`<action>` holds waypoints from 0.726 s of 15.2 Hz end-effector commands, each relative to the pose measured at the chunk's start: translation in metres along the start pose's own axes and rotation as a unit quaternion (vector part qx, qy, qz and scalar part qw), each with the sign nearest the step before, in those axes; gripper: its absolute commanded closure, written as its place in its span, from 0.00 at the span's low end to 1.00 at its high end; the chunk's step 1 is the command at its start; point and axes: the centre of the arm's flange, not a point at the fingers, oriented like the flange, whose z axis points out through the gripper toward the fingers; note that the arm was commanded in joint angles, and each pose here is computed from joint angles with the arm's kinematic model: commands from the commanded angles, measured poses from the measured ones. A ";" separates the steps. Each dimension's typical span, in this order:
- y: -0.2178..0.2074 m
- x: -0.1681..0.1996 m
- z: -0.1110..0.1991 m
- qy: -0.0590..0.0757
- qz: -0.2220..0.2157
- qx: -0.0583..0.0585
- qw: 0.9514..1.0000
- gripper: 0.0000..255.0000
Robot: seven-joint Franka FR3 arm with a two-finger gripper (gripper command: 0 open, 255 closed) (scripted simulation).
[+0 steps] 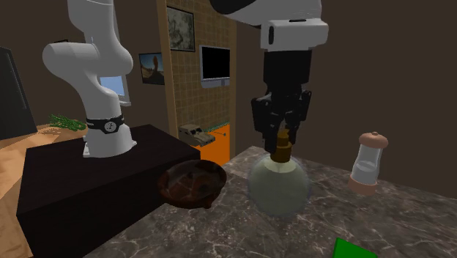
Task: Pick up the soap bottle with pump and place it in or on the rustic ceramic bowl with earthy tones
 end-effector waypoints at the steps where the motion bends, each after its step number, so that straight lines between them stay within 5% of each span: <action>1: 0.000 0.000 -0.011 0.000 0.000 0.000 1.000 1.00; 11: -0.002 0.000 -0.063 0.000 0.000 0.000 1.000 1.00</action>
